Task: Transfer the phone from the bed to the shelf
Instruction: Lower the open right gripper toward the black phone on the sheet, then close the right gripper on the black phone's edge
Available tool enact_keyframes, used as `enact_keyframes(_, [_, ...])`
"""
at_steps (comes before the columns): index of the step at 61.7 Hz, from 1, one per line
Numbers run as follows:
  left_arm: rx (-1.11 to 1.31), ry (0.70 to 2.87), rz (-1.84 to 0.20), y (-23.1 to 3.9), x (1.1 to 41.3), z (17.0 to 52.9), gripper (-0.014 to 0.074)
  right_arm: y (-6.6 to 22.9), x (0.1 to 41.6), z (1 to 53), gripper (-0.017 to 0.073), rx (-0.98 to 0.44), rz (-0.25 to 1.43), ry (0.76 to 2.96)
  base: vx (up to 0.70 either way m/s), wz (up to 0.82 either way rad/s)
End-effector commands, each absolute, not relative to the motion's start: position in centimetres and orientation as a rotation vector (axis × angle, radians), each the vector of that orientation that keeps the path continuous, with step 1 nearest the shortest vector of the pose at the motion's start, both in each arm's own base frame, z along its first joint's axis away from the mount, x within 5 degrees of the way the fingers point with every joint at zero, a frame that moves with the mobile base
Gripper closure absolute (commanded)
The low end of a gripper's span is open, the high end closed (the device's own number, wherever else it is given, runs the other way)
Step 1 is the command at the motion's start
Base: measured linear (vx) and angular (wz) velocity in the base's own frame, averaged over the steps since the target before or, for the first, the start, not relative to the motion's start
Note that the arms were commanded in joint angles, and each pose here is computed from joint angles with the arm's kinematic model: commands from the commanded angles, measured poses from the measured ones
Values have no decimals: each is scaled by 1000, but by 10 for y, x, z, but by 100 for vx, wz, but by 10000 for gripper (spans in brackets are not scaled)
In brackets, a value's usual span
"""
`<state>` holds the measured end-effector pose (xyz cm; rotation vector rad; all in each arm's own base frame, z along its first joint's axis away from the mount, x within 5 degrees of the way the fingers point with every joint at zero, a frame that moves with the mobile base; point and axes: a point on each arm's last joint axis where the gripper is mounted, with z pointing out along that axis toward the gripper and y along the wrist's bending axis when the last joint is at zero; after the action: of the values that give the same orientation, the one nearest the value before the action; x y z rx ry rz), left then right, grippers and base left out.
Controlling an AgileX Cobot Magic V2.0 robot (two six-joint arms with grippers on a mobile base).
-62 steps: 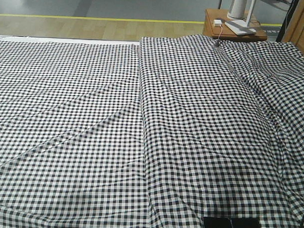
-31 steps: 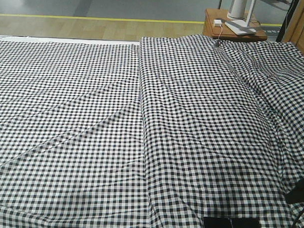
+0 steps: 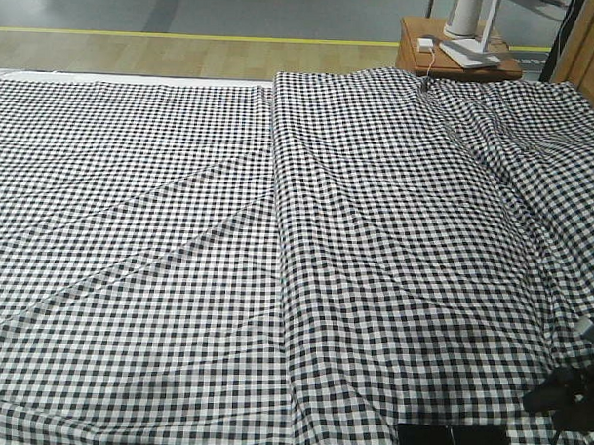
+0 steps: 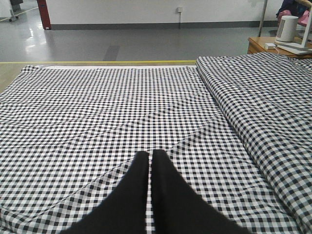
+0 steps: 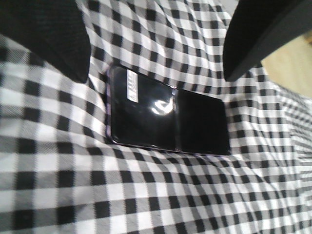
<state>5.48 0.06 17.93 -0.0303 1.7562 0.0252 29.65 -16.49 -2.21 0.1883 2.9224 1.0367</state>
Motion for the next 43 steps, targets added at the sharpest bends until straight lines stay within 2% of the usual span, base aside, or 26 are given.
enact_keyframes(1, [-41, 1682, 20, 1, 56, 185, 593, -168, 306, -8, 34, 154, 1131, 2855, 0, 0])
enact_keyframes(25, [-41, 1682, 20, 1, 56, 185, 593, -156, 294, -49, 34, 178, 1310, 2861, 0, 0])
enact_keyframes(43, [-41, 1682, 20, 1, 56, 185, 593, -153, 287, -74, 34, 159, 1269, 2890, 0, 0])
